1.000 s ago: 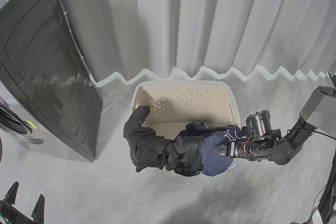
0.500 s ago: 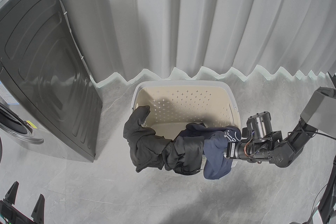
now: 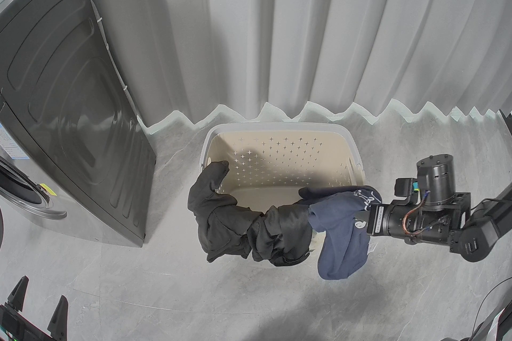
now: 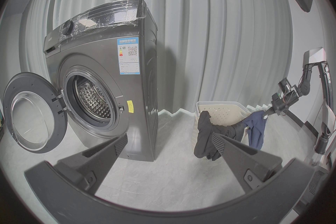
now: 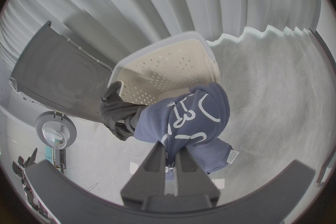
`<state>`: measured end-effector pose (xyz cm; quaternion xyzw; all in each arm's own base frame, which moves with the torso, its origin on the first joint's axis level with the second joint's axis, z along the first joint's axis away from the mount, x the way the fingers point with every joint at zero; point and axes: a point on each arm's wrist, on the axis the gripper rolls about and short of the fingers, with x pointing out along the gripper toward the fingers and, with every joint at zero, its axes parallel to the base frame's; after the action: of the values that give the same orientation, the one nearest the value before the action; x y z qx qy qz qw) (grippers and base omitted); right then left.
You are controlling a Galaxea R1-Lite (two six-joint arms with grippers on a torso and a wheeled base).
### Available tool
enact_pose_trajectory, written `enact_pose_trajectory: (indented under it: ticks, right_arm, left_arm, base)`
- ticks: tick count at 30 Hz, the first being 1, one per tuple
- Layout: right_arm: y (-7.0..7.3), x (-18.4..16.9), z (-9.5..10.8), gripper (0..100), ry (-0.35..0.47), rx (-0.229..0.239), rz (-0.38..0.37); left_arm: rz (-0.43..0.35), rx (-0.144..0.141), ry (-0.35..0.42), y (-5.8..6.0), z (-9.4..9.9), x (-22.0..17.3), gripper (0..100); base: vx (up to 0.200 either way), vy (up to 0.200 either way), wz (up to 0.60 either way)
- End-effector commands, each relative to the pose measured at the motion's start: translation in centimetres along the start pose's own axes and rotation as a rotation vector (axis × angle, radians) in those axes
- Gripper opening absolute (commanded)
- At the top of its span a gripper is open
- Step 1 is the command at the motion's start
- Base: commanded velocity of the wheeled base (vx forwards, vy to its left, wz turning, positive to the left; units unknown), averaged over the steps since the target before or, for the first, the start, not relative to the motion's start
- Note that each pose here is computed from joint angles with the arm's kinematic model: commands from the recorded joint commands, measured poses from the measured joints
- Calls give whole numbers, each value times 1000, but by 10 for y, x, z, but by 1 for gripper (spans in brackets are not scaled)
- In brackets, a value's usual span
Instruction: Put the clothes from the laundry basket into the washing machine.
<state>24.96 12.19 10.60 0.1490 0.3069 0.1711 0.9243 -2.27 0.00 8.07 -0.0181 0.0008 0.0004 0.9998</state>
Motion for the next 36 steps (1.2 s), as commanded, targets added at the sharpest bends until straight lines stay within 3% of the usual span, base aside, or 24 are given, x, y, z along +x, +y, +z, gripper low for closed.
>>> enact_pose_trajectory:
  ticks: [1,6,10,16,23,32,36]
  right_arm:
    - [15,-61,5,0,-130,-30,99]
    - [24,-87,1,0,-233,-53,148]
    - [32,-110,1,0,-380,-152,217]
    - [35,-119,3,0,-474,-188,257]
    - [29,-141,-2,0,-547,-220,270]
    - [13,-158,-23,0,-558,-223,210]
    - [11,-162,-25,0,-576,-222,217]
  left_arm:
    - [1,2,3,0,-5,0,100]
    - [1,5,3,0,-5,0,100]
    - [1,5,3,0,-5,0,100]
    - [-1,2,3,0,-5,0,100]
    - [-7,16,0,0,-5,0,100]
    - [-7,16,2,0,-5,0,100]
    - [-8,12,2,0,-5,0,100]
  base:
    - [0,0,0]
    - [0,0,0]
    - [0,0,0]
    - [0,0,0]
    - [0,0,0]
    - [-200,0,0]
    - [-200,0,0]
